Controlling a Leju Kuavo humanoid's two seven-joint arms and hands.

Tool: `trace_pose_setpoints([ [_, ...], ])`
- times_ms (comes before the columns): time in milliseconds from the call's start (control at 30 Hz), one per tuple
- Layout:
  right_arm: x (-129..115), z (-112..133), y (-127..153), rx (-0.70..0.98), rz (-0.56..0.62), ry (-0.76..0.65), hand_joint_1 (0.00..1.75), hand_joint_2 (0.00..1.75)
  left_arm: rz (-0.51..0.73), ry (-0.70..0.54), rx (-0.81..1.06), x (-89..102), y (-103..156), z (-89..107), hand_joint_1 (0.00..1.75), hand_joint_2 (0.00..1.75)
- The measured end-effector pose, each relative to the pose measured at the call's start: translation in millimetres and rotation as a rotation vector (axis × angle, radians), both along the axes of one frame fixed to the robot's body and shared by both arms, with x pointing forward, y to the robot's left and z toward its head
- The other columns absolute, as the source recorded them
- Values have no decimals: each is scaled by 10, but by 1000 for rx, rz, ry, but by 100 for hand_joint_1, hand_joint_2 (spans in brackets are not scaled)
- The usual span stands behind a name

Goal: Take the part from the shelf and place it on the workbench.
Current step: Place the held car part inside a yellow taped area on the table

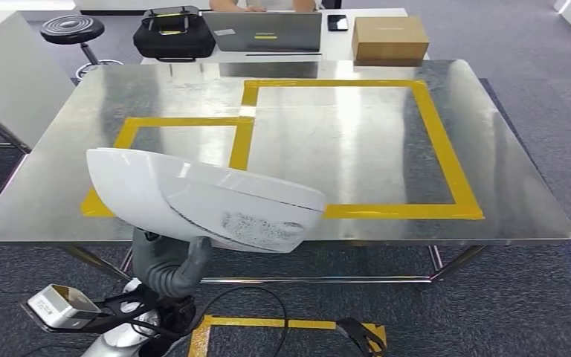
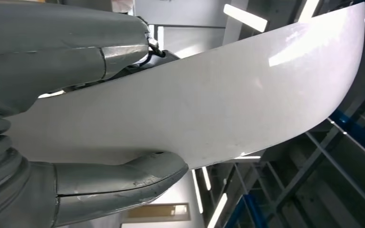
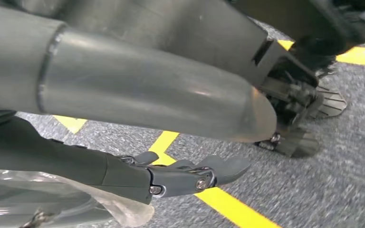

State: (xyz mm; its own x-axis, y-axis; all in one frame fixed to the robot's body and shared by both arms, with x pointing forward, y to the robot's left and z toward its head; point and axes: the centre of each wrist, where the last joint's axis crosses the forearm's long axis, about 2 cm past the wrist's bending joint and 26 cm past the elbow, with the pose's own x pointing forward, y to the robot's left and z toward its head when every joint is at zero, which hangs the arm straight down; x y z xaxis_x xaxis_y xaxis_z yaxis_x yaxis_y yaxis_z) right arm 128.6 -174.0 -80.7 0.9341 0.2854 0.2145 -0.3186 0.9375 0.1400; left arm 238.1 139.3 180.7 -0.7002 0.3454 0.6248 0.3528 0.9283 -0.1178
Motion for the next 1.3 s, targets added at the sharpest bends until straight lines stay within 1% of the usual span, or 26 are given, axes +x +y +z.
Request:
trace_pose_setpoints([
  [233, -16, -1, 16, 5, -3, 4, 0, 0, 44, -25, 51, 11, -38, 6, 175, 175],
  [400, -6, -1, 3, -1, 4, -10, 0, 0, 106, -25, 120, 10, -50, -84, 175, 175],
  [600, 28, 8, -2, -5, 1, -25, 0, 0, 135, -40, 173, 44, -49, -125, 175, 175],
  [700, 28, 8, -2, -6, 0, -24, 0, 0, 179, -83, 244, 83, -37, -140, 175, 175],
  [833, 29, 8, -1, -8, 2, -19, 0, 0, 307, -182, 403, 179, -4, -158, 175, 175],
  [933, 31, 9, 1, -8, 7, -14, 0, 0, 458, -252, 564, 323, 31, -154, 175, 175],
  [1033, 43, 16, 13, -3, 12, -13, 0, 0, 624, -333, 744, 576, 125, -116, 175, 175],
  [1100, 42, 16, 17, 1, 15, -11, 0, 0, 712, -366, 862, 764, 248, -122, 175, 175],
  [1200, 33, 13, 15, 6, 16, -11, 0, 0, 812, -349, 992, 1032, 484, -138, 175, 175],
  [1300, 6, 1, -2, 12, 12, -25, 0, 0, 898, -270, 1096, 1263, 790, -189, 175, 175],
])
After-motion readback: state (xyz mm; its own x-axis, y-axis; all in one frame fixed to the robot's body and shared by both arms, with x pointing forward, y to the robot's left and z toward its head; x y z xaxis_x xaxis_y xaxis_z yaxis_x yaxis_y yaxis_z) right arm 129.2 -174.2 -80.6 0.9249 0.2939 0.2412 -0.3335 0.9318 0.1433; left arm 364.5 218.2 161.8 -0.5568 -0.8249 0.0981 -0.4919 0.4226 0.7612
